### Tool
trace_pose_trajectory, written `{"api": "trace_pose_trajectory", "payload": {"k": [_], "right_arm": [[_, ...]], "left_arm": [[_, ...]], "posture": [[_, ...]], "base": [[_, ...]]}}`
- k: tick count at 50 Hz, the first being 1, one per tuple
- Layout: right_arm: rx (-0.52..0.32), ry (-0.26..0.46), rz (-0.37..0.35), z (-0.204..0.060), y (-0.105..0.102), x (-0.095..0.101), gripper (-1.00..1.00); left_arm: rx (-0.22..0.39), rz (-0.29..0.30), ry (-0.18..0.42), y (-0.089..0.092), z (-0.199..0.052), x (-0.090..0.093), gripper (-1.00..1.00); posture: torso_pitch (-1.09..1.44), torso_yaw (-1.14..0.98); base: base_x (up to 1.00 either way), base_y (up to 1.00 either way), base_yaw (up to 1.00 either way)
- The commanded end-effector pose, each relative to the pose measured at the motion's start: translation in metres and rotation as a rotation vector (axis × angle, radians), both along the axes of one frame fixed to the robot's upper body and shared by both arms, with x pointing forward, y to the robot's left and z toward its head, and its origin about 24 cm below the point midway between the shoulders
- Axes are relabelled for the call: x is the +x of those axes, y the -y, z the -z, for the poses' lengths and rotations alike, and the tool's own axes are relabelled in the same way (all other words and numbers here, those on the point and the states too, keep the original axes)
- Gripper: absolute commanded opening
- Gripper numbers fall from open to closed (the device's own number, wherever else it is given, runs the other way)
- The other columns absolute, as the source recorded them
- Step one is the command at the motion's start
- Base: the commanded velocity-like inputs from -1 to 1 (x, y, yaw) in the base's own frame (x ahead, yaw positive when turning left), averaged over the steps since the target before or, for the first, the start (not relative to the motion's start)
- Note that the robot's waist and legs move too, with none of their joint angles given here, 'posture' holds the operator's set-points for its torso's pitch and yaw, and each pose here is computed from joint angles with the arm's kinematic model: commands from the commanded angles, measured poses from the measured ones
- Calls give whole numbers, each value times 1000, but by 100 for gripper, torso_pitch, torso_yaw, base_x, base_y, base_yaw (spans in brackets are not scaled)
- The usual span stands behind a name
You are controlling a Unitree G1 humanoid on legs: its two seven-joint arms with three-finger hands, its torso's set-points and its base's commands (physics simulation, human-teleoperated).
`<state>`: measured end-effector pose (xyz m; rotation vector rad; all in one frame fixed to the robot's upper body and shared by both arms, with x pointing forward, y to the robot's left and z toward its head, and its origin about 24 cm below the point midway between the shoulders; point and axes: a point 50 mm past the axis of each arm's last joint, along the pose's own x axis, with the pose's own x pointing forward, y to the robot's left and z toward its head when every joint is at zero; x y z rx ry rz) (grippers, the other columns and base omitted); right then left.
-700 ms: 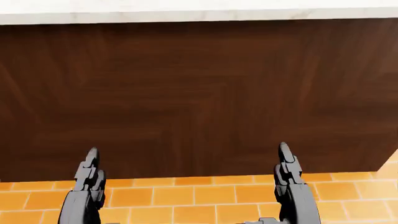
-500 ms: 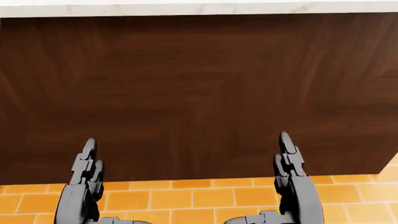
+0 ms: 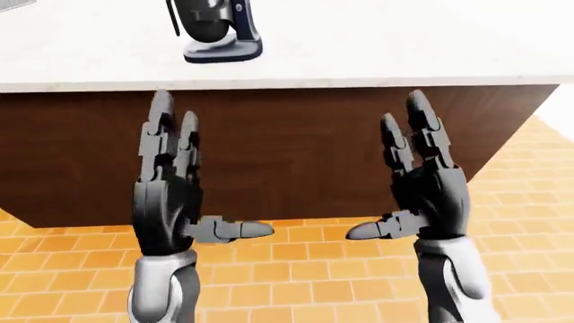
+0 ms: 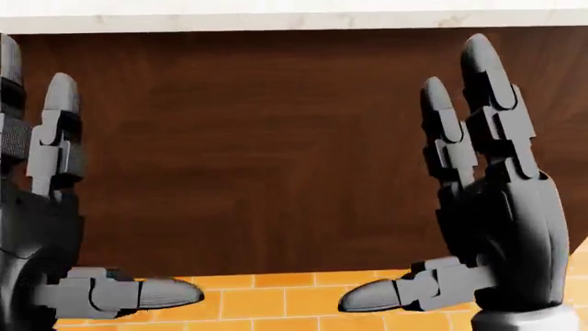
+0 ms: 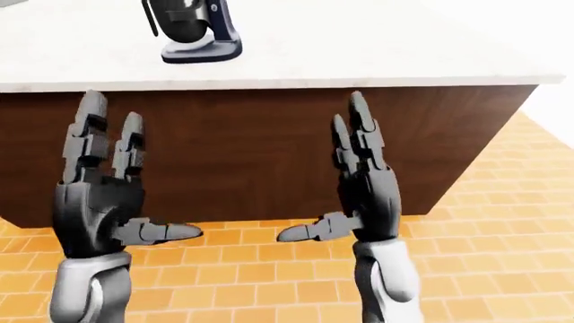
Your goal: Open the stand mixer head.
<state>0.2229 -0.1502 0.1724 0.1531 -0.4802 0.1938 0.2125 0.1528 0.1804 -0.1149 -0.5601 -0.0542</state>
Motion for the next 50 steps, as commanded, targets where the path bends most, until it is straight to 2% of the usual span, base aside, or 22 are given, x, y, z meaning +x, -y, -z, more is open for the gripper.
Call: {"api": "trace_pose_trajectory", "payload": {"k": [1, 6, 12, 26, 30, 36, 50], "right_arm": [[28, 66, -10, -26, -1, -8, 100], [71, 128, -13, -62, -1, -20, 100], [72, 182, -34, -82, -6, -35, 100], [65, 194, -37, -84, -6, -36, 100], [55, 184, -14, -83, -6, -34, 100], [82, 177, -19, -83, -5, -34, 100], [70, 177, -24, -82, -6, -35, 100]], "left_arm": [[-30, 0, 87, -2, -33, -12, 99], [-58, -9, 149, -8, -70, -23, 99], [-72, -17, 187, -13, -87, -27, 99], [-64, -28, 175, -14, -82, -21, 99], [-62, -27, 174, -14, -81, -22, 99], [-64, -26, 173, -14, -81, -22, 99], [-64, -25, 168, -14, -80, -21, 99]], "posture": [[0, 0], [0, 0], [0, 0], [0, 0], [0, 0], [0, 0], [0, 0]], "base": [[0, 0, 0], [0, 0, 0], [0, 0, 0], [0, 0, 0], [0, 100, 0], [0, 2, 0], [0, 47, 0]]}}
